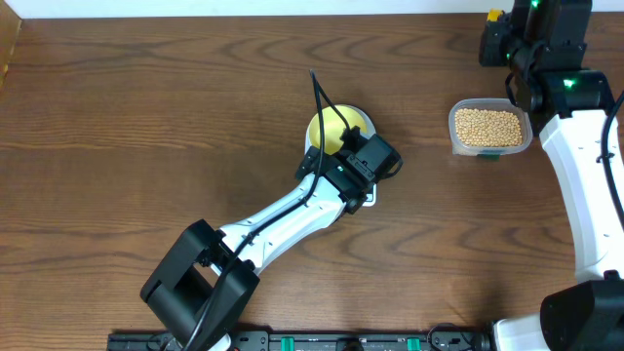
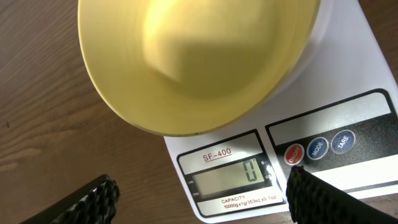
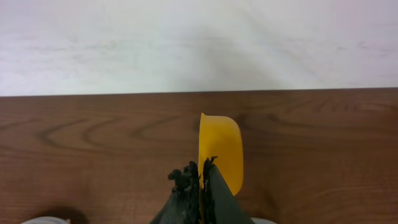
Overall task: Scoop item into bowl and weigh 50g on scale
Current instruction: 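Hold the left gripper at the yellow bowl's rim on the scale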
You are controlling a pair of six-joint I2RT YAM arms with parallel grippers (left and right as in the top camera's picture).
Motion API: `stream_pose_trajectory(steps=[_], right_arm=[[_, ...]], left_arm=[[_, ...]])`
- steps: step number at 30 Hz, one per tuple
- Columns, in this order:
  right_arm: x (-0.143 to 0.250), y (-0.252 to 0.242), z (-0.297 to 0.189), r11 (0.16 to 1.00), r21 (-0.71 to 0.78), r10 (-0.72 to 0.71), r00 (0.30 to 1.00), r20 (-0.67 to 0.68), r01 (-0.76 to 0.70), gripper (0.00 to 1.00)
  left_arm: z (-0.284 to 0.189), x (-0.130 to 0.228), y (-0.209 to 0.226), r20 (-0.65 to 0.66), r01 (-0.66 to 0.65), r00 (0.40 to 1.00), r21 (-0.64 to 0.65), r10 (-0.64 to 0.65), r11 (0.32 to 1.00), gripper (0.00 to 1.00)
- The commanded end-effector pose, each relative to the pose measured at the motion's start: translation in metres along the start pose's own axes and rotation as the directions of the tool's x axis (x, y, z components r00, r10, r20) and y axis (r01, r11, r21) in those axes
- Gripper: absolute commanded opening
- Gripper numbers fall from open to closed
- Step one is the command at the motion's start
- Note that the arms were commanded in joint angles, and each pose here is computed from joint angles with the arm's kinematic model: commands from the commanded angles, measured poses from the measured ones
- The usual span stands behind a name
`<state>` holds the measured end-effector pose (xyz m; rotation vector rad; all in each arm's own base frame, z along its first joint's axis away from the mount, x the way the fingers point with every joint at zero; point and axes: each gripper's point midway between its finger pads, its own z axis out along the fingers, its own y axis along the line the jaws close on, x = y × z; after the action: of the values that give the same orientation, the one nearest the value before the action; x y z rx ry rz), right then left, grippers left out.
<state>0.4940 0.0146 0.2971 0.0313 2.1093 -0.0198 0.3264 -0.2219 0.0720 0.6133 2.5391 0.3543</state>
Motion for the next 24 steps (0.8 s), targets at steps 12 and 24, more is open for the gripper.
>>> stream_pose_trajectory(steps=[12, 24], right_arm=[[-0.0041, 0.0002, 0.0021, 1.0, -0.005, 0.014, 1.0, 0.018, -0.014, 0.01], [-0.005, 0.0003, 0.0021, 1.0, -0.006, 0.015, 1.0, 0.022, -0.015, 0.01]], left_arm=[[-0.002, 0.0015, 0.0027, 0.002, -0.005, 1.0, -0.005, 0.005, 1.0, 0.88], [-0.0019, 0.0016, 0.0026, 0.002, -0.005, 1.0, -0.005, 0.005, 1.0, 0.88]])
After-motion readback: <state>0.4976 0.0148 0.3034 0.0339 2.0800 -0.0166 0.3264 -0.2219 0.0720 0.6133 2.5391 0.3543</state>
